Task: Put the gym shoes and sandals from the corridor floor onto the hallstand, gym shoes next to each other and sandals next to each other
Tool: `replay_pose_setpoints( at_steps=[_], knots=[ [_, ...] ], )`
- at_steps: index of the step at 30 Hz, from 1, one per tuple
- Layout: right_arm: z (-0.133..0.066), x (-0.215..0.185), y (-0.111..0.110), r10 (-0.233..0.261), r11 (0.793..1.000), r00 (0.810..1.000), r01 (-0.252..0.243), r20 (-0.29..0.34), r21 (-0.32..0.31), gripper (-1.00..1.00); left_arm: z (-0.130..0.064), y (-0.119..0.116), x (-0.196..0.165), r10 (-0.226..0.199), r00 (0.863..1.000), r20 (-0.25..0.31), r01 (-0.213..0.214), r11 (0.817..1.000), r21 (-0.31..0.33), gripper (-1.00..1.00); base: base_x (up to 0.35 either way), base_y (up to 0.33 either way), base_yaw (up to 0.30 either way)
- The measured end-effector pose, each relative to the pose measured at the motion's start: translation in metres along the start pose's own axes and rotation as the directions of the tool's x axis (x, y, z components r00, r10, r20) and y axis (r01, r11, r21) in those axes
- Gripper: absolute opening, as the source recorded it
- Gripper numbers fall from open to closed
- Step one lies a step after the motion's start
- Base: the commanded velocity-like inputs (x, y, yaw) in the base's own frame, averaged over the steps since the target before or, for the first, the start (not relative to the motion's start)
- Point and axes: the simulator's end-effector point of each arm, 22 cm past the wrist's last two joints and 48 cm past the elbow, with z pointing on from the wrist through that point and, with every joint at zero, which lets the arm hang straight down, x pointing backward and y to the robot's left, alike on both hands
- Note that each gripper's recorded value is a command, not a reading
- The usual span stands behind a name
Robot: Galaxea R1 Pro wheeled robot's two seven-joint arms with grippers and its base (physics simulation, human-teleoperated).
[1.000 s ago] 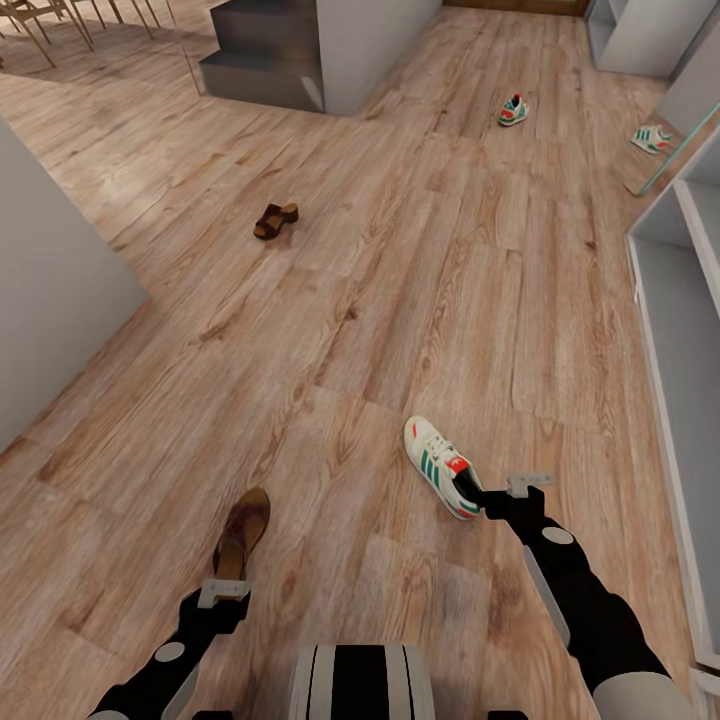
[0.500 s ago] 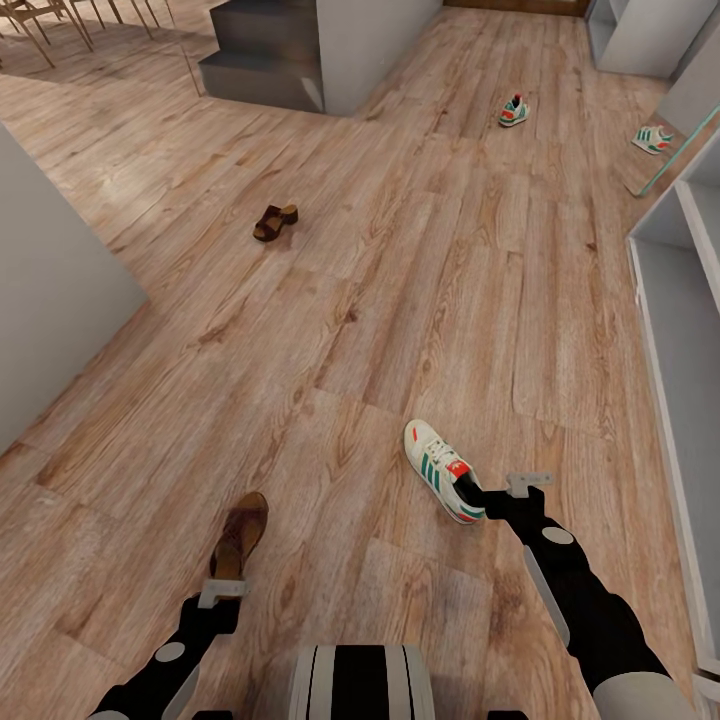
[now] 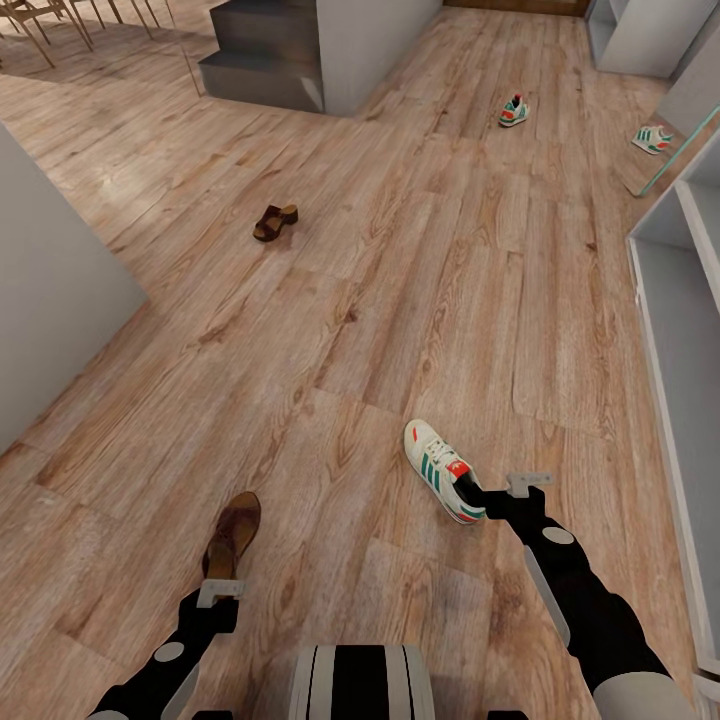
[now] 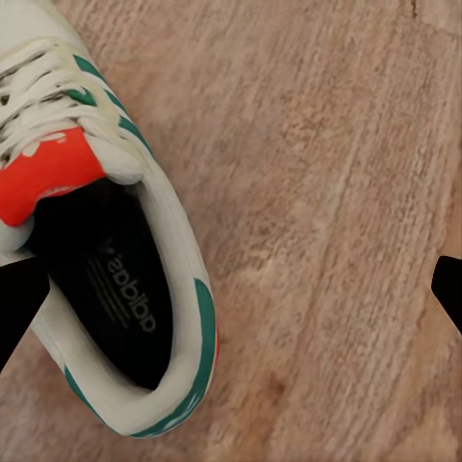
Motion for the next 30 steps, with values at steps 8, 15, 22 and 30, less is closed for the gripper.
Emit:
replay_pose_setpoints(
  at_steps=[8, 15, 22, 30],
  knots=[
    [-0.003, -0.008, -0.001, -0.002, 1.000, 1.000, 0.002, 0.015, 0.002, 1.00, -0.002, -0.003, -0.012, 0.003, 1.000, 0.025, -0.003, 1.000, 0.005, -1.00, 0.000, 0.000, 0.000],
    [-0.012, -0.024, -0.008, -0.009, 1.000, 0.999, 0.009, 0.043, 0.012, 1.00, -0.007, 0.007, -0.025, -0.005, 0.999, 0.049, 0.006, 1.000, -0.009, -1.00, 0.000, 0.000, 0.000],
    [-0.020, -0.041, -0.009, -0.008, 1.000, 0.997, 0.007, 0.073, 0.015, 1.00, -0.013, 0.010, -0.041, -0.009, 0.997, 0.076, 0.010, 1.000, -0.016, -1.00, 0.000, 0.000, 0.000],
    [-0.033, -0.061, -0.013, -0.006, 1.000, 0.994, 0.004, 0.108, 0.021, 1.00, -0.021, 0.014, -0.066, -0.011, 0.993, 0.118, 0.014, 1.000, -0.023, -1.00, 0.000, 0.000, 0.000]
  ],
)
